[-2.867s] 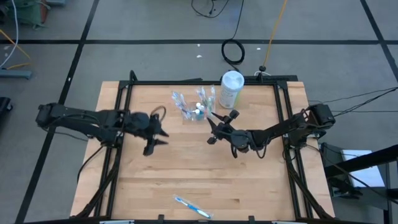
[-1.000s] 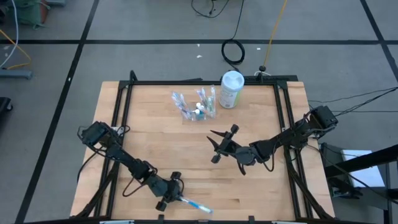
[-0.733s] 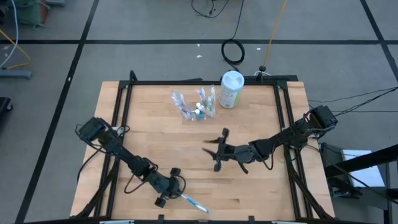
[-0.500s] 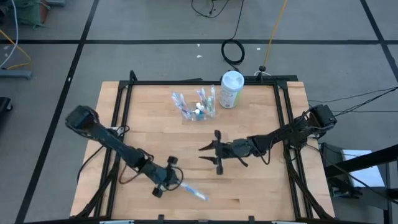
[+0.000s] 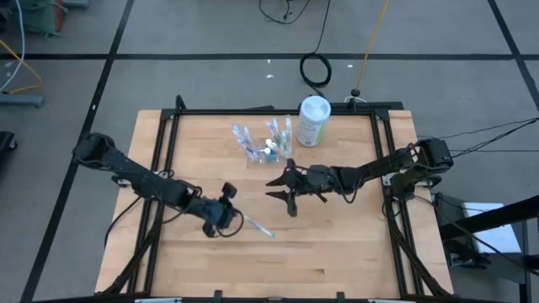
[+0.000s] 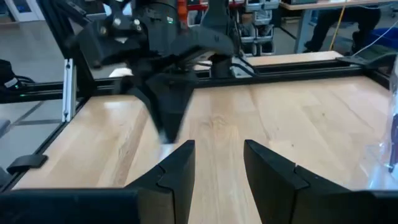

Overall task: Pick & Place toothbrushing station
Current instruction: Put the blue toothbrush into the left compartment of the transparent organizer

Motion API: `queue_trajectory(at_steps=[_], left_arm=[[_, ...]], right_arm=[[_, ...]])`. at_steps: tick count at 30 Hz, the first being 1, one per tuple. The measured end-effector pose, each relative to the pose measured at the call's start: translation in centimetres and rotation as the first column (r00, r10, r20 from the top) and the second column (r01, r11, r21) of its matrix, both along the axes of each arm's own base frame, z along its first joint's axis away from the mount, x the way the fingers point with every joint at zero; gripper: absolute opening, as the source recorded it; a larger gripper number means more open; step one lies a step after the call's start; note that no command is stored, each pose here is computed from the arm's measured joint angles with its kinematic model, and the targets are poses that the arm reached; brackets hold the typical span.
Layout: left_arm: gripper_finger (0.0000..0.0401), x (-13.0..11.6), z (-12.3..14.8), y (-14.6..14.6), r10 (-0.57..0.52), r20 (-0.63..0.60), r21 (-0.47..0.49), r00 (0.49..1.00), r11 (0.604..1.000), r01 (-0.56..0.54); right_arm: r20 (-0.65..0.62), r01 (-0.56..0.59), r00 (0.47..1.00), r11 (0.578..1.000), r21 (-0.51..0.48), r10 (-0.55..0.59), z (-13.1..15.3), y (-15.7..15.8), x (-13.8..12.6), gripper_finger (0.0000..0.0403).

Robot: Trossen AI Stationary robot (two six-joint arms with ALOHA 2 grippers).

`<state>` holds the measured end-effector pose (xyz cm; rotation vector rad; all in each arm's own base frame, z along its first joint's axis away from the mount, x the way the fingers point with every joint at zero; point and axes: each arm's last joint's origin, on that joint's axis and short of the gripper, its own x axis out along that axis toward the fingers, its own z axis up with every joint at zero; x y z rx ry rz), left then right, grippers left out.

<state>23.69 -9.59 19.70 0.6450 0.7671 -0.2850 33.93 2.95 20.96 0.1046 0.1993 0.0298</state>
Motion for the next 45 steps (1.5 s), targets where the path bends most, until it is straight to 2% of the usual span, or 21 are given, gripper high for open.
queue_trajectory(at_steps=[2, 4, 7, 10, 12, 14, 18, 21, 28, 32, 38, 41, 45], left_arm=[[0.0036, 0.2, 0.0, 0.7, -0.059, 0.002, 0.139, 0.998, 0.989, 0.058], [0.0036, 0.5, 0.0, 1.3, -0.134, -0.011, 0.275, 0.991, 0.952, 0.132], [0.0036, 0.8, 0.1, 1.9, -0.241, -0.054, 0.452, 0.969, 0.859, 0.239], [0.0036, 1.0, 0.4, 2.1, -0.319, -0.094, 0.585, 0.943, 0.749, 0.312], [0.0037, 1.4, 0.6, 2.1, -0.334, -0.086, 0.651, 0.939, 0.694, 0.307], [0.0037, 1.7, 0.9, 2.1, -0.325, -0.066, 0.703, 0.944, 0.656, 0.275], [0.0037, 2.1, 1.4, 2.3, -0.338, -0.047, 0.746, 0.94, 0.614, 0.258], [0.0037, 2.2, 1.3, 2.5, -0.339, -0.062, 0.756, 0.939, 0.599, 0.266], [0.0037, 2.3, 1.4, 2.8, -0.357, -0.083, 0.785, 0.93, 0.552, 0.282], [0.0037, 2.4, 1.6, 2.7, -0.356, -0.061, 0.783, 0.932, 0.563, 0.266], [0.0037, 2.4, 1.6, 2.7, -0.355, -0.054, 0.78, 0.933, 0.569, 0.261], [0.0037, 2.4, 1.6, 2.7, -0.348, -0.046, 0.774, 0.936, 0.58, 0.254], [0.0037, 2.4, 1.6, 2.7, -0.33, -0.022, 0.756, 0.944, 0.613, 0.232]], right_arm=[[0.003, -0.003, 1.0, 1.0, -0.003, 0.003, 0.2, 0.0, 0.1, 0.013], [0.0, -0.006, 1.0, 1.0, -0.022, 0.006, 0.2, 0.0, 0.1, 0.013], [-0.041, -0.002, 0.999, 1.0, -0.021, 0.001, -0.2, -0.1, 0.1, 0.013], [-0.08, 0.028, 0.996, 0.999, 0.032, -0.025, -0.5, -0.6, 0.0, 0.013], [-0.096, 0.053, 0.994, 0.995, 0.08, -0.046, -0.9, -0.9, 0.1, 0.013], [-0.104, 0.077, 0.992, 0.99, 0.118, -0.065, -1.4, -1.3, 0.4, 0.013], [-0.073, 0.05, 0.997, 0.987, 0.155, -0.039, -2.2, -1.5, 1.0, 0.013], [-0.035, -0.025, 0.999, 0.98, 0.197, 0.033, -2.6, -1.5, 1.4, 0.013], [-0.077, -0.024, 0.996, 0.971, 0.236, 0.043, -3.5, -2.0, 3.6, 0.013], [-0.09, -0.043, 0.994, 0.968, 0.248, 0.067, -3.8, -1.8, 4.7, 0.013], [-0.102, -0.052, 0.992, 0.978, 0.203, 0.074, -3.9, -1.9, 5.0, 0.0126], [-0.107, -0.055, 0.991, 0.98, 0.193, 0.077, -4.0, -1.9, 4.9, 0.0108], [-0.1, -0.081, 0.99, 0.978, 0.192, 0.102, -3.8, -2.1, 4.9, 0.0064]])
